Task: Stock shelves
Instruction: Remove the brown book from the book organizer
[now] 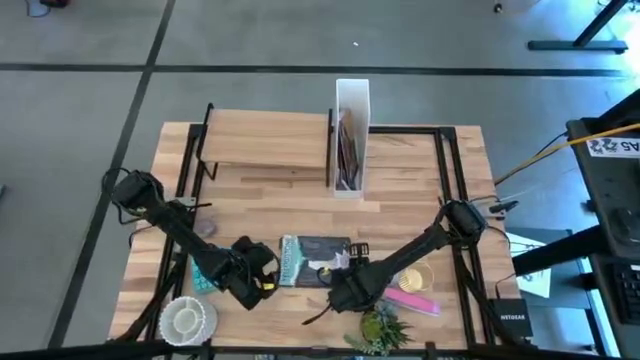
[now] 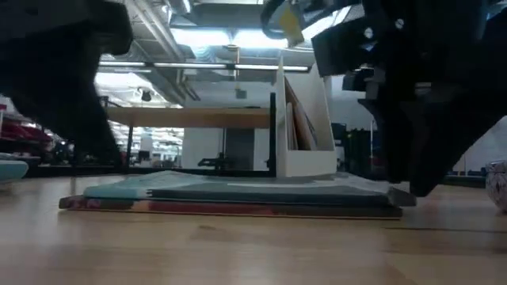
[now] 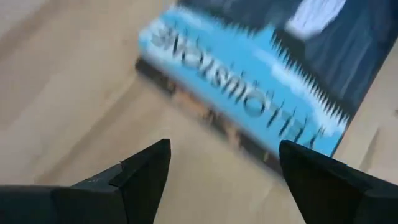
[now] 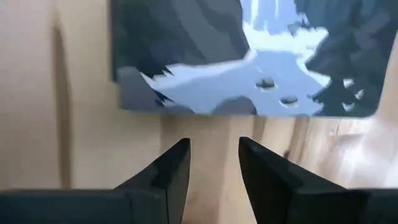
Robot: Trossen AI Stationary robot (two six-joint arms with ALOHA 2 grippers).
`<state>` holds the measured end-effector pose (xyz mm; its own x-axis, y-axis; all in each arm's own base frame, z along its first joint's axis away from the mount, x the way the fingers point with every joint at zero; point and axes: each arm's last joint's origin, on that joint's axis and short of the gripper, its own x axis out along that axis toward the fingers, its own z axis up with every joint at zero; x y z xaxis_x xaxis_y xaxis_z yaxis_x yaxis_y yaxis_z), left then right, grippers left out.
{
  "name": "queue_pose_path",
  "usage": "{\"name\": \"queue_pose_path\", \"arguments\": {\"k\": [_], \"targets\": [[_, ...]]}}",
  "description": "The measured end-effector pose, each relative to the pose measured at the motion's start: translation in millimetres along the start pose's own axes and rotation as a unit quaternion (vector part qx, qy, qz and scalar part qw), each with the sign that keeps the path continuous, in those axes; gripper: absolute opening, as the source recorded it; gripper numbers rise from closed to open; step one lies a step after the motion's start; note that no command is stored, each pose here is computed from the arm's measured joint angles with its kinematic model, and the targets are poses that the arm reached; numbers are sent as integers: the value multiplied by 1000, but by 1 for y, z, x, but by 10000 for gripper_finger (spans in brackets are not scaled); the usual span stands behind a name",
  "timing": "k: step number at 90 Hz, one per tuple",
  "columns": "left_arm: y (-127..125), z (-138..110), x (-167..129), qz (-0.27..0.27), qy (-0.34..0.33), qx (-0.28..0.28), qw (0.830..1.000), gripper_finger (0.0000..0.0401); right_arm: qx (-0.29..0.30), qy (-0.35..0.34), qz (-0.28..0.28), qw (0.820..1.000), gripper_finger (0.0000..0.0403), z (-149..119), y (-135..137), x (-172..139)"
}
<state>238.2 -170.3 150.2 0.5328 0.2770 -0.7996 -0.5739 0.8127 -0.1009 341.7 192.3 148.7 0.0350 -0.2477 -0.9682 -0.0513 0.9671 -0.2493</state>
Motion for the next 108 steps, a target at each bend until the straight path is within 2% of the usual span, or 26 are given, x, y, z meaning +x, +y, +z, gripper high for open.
{"name": "queue_pose_path", "arguments": {"k": [11, 23, 36, 69, 88, 98, 108], "targets": [[6, -14, 14, 24, 39, -10, 999, 282, 4, 6, -10, 1000, 121, -2, -3, 7], [5, -21, 27, 42, 24, -14, 999, 282, 8, -9, -7, 1000, 121, -1, -4, 13], [-3, -19, 38, 21, -16, -16, 1000, 282, 4, -26, -4, 1000, 121, 4, -7, 14], [-5, -11, 44, 7, -34, -31, 999, 282, -3, -5, -25, 1000, 121, -2, -11, 11], [-5, -10, 32, 10, -24, -28, 999, 282, -1, -39, -31, 999, 121, -11, -13, -18], [0, -14, 22, 33, -11, -19, 999, 282, -6, -92, -58, 994, 121, -21, -10, -43], [0, -16, 15, 35, -16, -22, 999, 282, 9, -166, -94, 982, 121, -37, -9, -73]]}}
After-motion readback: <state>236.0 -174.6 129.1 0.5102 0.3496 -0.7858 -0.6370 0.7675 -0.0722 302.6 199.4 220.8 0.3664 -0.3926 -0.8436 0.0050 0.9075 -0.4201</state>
